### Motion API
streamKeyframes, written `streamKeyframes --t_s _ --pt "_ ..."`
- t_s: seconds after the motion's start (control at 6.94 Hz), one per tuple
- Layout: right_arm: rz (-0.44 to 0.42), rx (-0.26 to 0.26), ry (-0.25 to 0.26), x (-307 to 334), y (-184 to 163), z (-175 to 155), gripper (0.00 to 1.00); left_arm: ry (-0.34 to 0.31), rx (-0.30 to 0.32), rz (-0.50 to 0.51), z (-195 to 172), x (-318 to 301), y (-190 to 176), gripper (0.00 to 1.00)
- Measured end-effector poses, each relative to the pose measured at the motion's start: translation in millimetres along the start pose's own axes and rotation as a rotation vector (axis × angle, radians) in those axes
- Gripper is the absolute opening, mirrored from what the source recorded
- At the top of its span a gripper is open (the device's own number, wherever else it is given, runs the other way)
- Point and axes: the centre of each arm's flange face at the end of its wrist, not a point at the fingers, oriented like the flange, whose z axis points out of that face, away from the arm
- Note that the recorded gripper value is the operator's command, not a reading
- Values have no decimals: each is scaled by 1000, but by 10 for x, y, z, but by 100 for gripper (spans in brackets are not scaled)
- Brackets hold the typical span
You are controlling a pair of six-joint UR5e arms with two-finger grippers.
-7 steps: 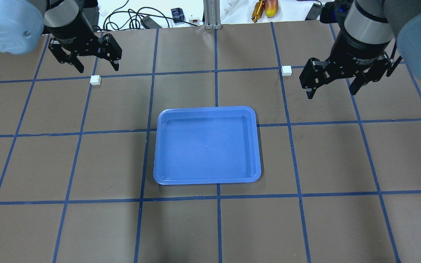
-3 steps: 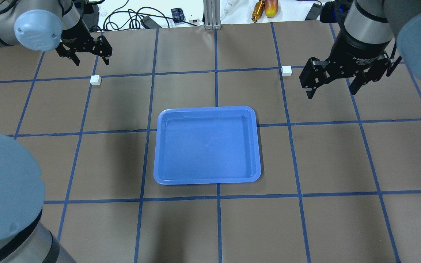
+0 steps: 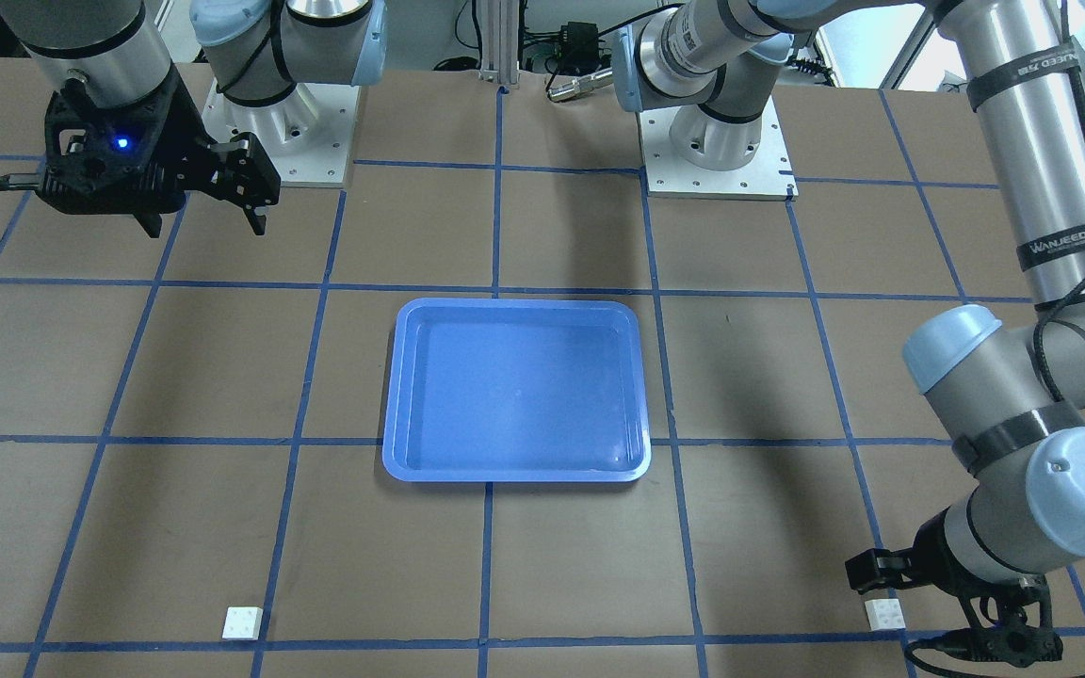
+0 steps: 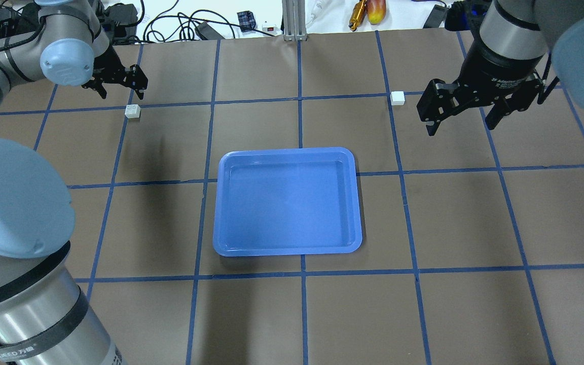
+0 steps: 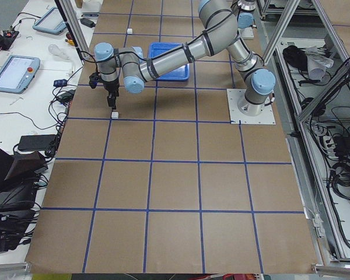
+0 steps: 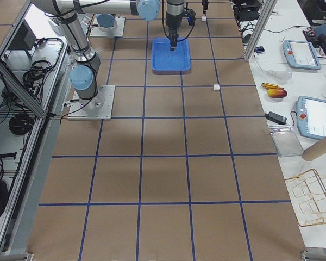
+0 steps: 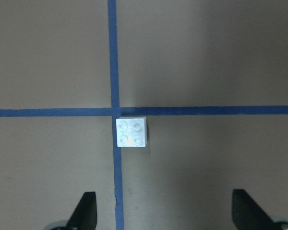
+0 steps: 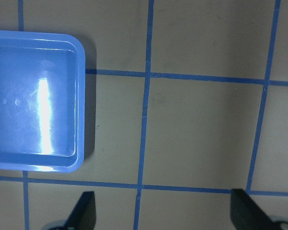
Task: Assemble white blocks and place on blue tray
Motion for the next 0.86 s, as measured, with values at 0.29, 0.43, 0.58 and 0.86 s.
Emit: streamKeyframes --t_s 0.29,0.43,0.58,0.86 --pt "-156 25 -25 368 -136 56 100 7 -6 17 158 -59 -70 100" --pt "-233 44 -57 567 -247 125 100 25 -7 30 229 -48 -92 100" --pt "-336 74 -85 698 -388 224 100 45 -9 45 329 -31 -112 98" --pt "-580 148 -157 857 -782 577 100 54 -12 49 463 -65 -128 97"
